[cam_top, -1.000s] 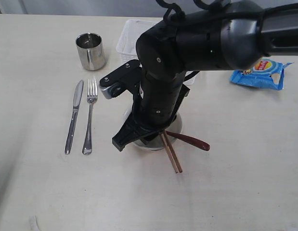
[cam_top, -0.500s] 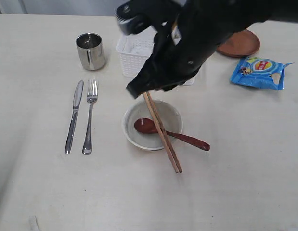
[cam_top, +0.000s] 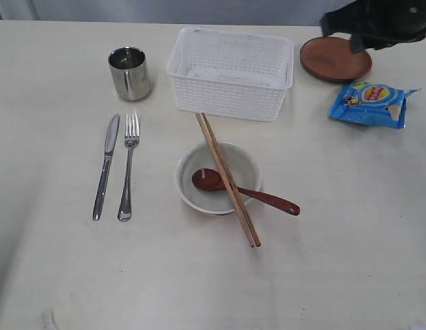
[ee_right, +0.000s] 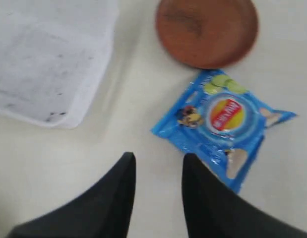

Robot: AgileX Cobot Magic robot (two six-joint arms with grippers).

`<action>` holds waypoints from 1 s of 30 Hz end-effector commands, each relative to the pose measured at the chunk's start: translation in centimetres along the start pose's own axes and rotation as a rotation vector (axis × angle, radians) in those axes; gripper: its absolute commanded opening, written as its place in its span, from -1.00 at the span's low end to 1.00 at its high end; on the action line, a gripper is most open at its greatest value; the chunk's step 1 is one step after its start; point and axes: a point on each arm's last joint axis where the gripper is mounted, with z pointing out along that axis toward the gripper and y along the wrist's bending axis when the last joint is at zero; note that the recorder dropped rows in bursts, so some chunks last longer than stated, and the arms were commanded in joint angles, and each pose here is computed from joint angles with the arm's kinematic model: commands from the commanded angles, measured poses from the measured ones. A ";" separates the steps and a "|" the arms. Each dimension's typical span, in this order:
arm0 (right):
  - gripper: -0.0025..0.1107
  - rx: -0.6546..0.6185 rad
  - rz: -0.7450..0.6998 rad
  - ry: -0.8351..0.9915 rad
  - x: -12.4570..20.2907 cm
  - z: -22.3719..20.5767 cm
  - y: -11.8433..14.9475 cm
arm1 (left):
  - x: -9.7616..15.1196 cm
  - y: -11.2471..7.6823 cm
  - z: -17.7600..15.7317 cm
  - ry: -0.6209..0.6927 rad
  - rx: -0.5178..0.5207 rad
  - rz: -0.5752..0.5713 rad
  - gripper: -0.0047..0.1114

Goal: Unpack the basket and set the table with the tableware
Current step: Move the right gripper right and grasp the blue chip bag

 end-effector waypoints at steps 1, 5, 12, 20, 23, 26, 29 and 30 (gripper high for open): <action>-0.40 0.050 0.207 0.055 0.5 1.3 -5.0 | 0.0 0.0 0.0 -0.011 0.003 -0.008 -0.92; -0.40 -0.009 0.349 0.174 2.0 4.2 -8.9 | 0.0 0.0 0.0 -0.011 0.003 -0.008 -0.92; -0.38 -0.237 0.591 0.284 4.7 8.4 -13.8 | 0.0 0.0 0.0 -0.011 0.003 -0.008 -0.92; 0.05 -0.451 0.723 0.305 6.8 12.7 -15.5 | 0.0 0.0 0.0 -0.011 0.003 -0.008 -0.92; 0.00 -0.446 0.723 0.320 7.5 14.5 -15.7 | 0.0 0.0 0.0 -0.011 0.003 -0.008 -0.92; -0.08 -0.464 0.734 0.316 8.1 16.1 -15.6 | 0.0 0.0 0.0 -0.011 0.002 -0.004 -0.92; -0.09 -0.481 0.745 0.299 8.4 17.3 -15.5 | 0.0 0.0 0.0 -0.011 0.002 -0.004 -0.92; -0.10 -0.479 0.744 0.295 8.5 17.6 -15.6 | 0.0 0.0 0.0 -0.011 0.002 -0.004 -0.92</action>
